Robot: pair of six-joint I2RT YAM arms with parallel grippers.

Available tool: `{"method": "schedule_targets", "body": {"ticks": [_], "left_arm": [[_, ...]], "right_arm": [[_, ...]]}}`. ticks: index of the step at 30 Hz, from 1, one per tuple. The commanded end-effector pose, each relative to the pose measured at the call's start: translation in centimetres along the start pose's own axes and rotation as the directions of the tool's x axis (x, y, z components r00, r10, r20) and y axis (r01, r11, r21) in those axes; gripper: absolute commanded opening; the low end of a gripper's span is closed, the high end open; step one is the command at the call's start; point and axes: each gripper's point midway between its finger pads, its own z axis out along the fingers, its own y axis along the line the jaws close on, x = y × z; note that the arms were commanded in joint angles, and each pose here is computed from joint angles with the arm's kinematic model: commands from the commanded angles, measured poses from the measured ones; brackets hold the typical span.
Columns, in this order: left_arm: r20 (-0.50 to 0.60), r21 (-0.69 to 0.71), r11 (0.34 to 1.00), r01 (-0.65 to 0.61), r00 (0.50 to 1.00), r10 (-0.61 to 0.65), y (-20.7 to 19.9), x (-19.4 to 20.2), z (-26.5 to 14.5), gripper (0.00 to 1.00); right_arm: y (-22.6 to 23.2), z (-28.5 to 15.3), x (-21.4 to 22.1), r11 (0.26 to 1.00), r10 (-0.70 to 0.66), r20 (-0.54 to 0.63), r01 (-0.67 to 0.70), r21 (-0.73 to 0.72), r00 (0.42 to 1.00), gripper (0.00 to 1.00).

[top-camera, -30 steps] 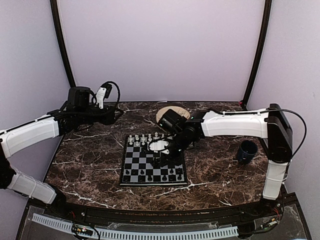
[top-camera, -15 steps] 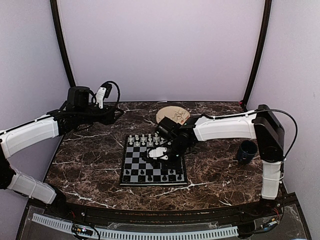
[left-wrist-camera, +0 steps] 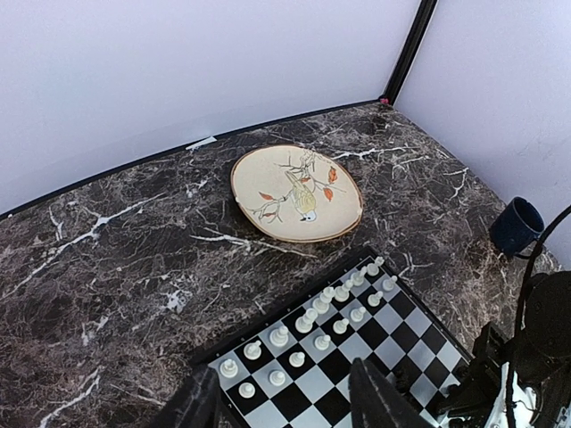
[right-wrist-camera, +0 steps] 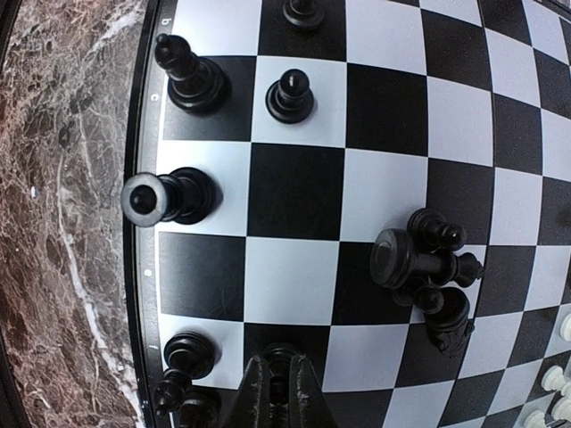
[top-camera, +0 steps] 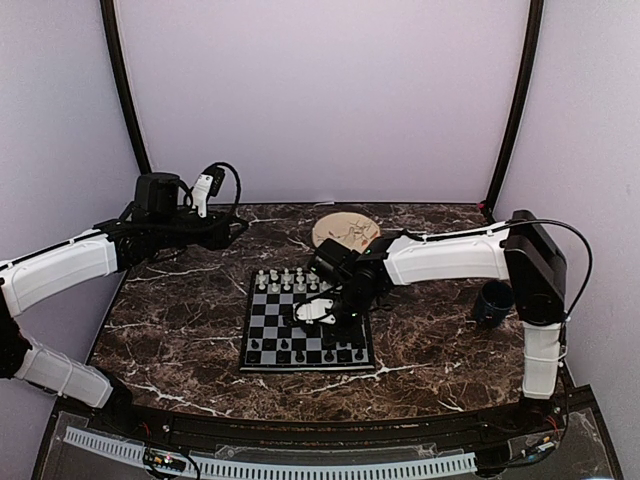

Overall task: Set up the chess pieces on the board
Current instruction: Place the pawn at c7, then pick up the pawn from the chessboard.

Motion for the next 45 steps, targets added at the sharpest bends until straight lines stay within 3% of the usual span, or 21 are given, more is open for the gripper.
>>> {"method": "schedule_targets", "body": {"ticks": [1, 14, 21, 25, 29, 34, 39, 45], "left_arm": [[0.023, 0.018, 1.000, 0.000, 1.000, 0.000, -0.4, -0.7, -0.5, 0.51], [-0.013, 0.034, 0.999, -0.001, 1.000, 0.002, -0.5, 0.1, 0.3, 0.50], [-0.134, 0.043, 0.998, 0.037, 0.990, -0.031, -0.8, 2.4, 1.8, 0.49], [-0.225, 0.061, 0.998, -0.024, 0.974, 0.037, -3.0, 4.4, 2.3, 0.46], [-0.347, 0.139, 0.989, -0.040, 0.934, 0.087, -5.3, 7.7, 2.7, 0.42], [-0.483, 0.294, 0.951, -0.099, 0.843, 0.237, -10.0, 12.5, 3.1, 0.32], [-0.543, 0.354, 0.924, -0.144, 0.773, 0.329, -11.6, 14.9, 4.1, 0.32], [-0.590, 0.365, 0.917, -0.161, 0.722, 0.362, -11.9, 16.4, 5.9, 0.29]], "right_arm": [[0.7, 1.1, 0.8, 1.000, -0.008, -0.039, 0.007, -0.018, 0.999, 0.04], [0.3, -1.0, -0.5, 1.000, 0.011, 0.007, -0.011, -0.001, 1.000, 0.19], [-1.3, -5.6, -1.9, 0.999, 0.049, 0.097, -0.051, 0.020, 0.994, 0.22], [-2.4, -8.4, -1.4, 0.994, 0.098, 0.174, -0.106, 0.036, 0.980, 0.23], [-3.5, -10.5, 0.4, 0.982, 0.164, 0.251, -0.183, 0.054, 0.954, 0.23], [-5.3, -12.5, 4.8, 0.946, 0.282, 0.358, -0.321, 0.052, 0.890, 0.23], [-6.8, -15.1, 8.0, 0.894, 0.374, 0.522, -0.448, 0.018, 0.767, 0.25], [-8.0, -15.9, 10.5, 0.865, 0.383, 0.561, -0.498, 0.060, 0.734, 0.27]]}}
